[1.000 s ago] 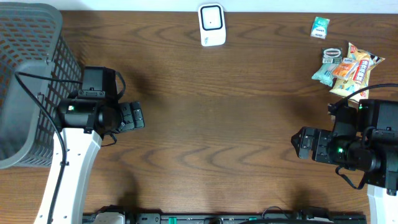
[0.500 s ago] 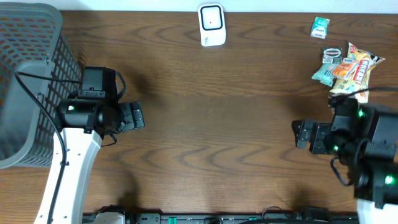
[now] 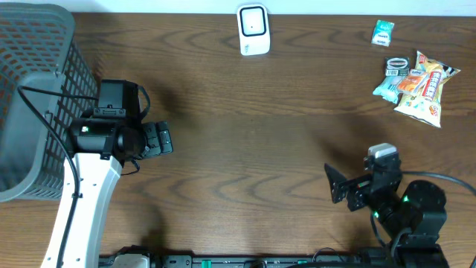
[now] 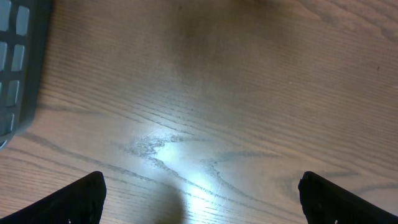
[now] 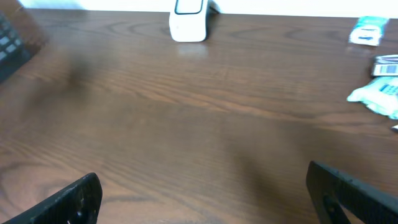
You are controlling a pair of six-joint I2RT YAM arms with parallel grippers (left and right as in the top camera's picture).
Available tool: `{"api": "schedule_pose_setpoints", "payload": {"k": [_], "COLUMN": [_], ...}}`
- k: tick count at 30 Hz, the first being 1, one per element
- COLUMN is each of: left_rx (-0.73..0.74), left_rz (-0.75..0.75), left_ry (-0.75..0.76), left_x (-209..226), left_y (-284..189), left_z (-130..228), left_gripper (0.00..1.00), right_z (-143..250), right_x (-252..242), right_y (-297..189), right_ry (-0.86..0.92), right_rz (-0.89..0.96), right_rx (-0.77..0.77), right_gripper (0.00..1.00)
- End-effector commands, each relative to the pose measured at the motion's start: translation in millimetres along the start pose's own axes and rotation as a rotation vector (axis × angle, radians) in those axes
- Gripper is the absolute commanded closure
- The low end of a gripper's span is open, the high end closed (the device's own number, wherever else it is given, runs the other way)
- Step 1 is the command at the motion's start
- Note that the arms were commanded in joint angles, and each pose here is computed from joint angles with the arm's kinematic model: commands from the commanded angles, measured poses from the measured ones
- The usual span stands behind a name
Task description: Scan the item barcode
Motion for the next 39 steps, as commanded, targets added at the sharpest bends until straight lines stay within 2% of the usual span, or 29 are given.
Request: {"api": "schedule_pose_setpoints", "payload": {"k": [1, 8, 15, 31, 39], "left_rx": [0.009, 0.009, 0.009, 0.009, 0.009], "left_rz": [-0.006, -0.006, -0.006, -0.006, -0.006], "left_ry": [-0.005, -0.005, -0.005, -0.005, -0.005], "left_x": [0, 0, 0, 0, 0], "left_y": [2, 2, 2, 2, 2], "left_z": [2, 2, 2, 2, 2], "left_gripper": [0.02, 0.02, 0.02, 0.02, 0.02], "right_z": [4, 2, 2, 15, 15], "right_x": [6, 7, 2, -3, -23], "right_y": [1, -5, -12, 17, 26], "right_ry": [-0.023, -0.06, -0.101, -0.181, -0.1], "right_rz": [-0.034, -0.031, 0.012, -0.026, 0.057], "right_rx": [-0.008, -0.05, -0.17, -0.366, -0.45], "right_gripper": [0.01, 0.01, 0.01, 0.01, 0.01]}}
Point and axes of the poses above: each gripper's point midway between its finger pads, its own y axis out along the fingers, its own x axis along the line the jaws close on, z = x × y, the point moved 1 cm from there along -y, back along the fingers, and after that the axes turned 7 degrees about y, right-handed, at the moved point
